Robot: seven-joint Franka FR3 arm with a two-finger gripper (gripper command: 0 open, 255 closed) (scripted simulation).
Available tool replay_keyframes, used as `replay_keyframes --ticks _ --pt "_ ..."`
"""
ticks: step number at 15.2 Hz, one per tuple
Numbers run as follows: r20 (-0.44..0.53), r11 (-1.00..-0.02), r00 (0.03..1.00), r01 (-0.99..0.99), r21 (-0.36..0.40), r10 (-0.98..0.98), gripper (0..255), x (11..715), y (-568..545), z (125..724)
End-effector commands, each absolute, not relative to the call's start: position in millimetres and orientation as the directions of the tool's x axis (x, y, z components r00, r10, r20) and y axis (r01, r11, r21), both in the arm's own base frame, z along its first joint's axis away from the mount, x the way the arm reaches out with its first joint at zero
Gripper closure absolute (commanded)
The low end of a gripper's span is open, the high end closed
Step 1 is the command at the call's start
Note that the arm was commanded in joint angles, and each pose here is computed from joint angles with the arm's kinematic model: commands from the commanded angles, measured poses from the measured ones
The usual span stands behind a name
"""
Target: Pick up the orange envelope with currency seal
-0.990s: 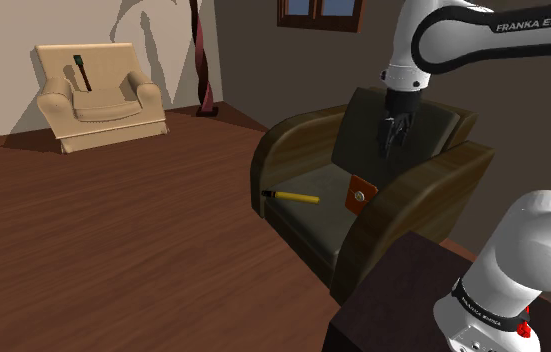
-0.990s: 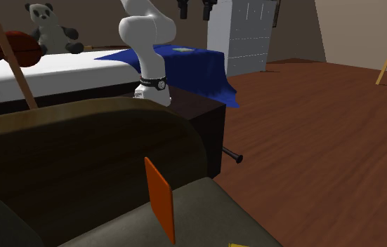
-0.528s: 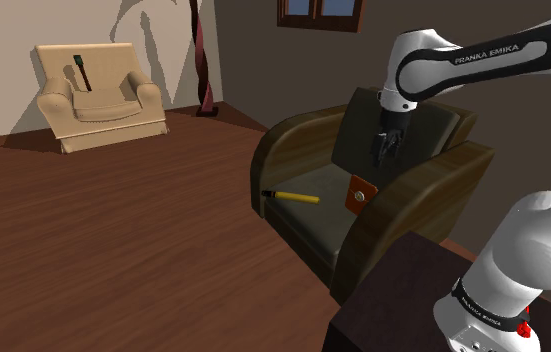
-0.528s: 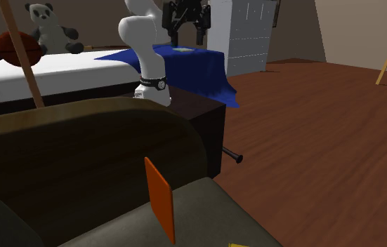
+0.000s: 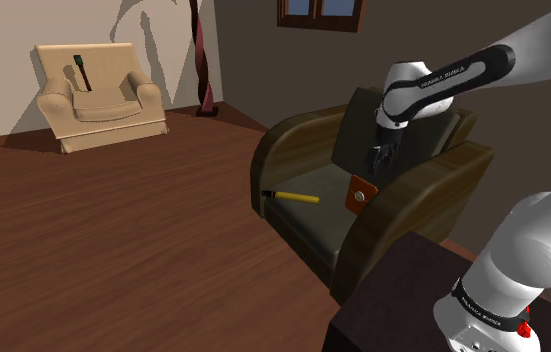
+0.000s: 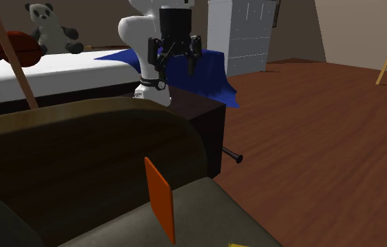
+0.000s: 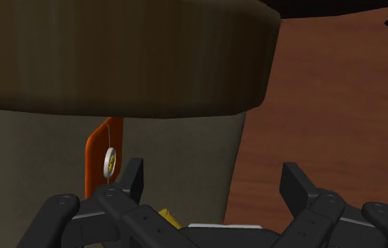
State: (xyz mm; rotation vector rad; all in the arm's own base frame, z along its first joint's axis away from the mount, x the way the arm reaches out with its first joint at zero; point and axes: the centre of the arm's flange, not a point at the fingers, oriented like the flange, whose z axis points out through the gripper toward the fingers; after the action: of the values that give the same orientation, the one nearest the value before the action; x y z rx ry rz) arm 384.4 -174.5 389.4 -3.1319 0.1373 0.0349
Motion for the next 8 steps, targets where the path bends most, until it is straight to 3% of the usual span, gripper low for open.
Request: replay_keyframes --ticks 1,8 --pt "-0.016 -0.995 0.995 -0.097 -0.008 -0.097 0 391.6 -192.3 372.5" --pt "0.000 -0.991 0.991 -0.132 -0.025 -0.132 0 415.2 -254.3 307.0"
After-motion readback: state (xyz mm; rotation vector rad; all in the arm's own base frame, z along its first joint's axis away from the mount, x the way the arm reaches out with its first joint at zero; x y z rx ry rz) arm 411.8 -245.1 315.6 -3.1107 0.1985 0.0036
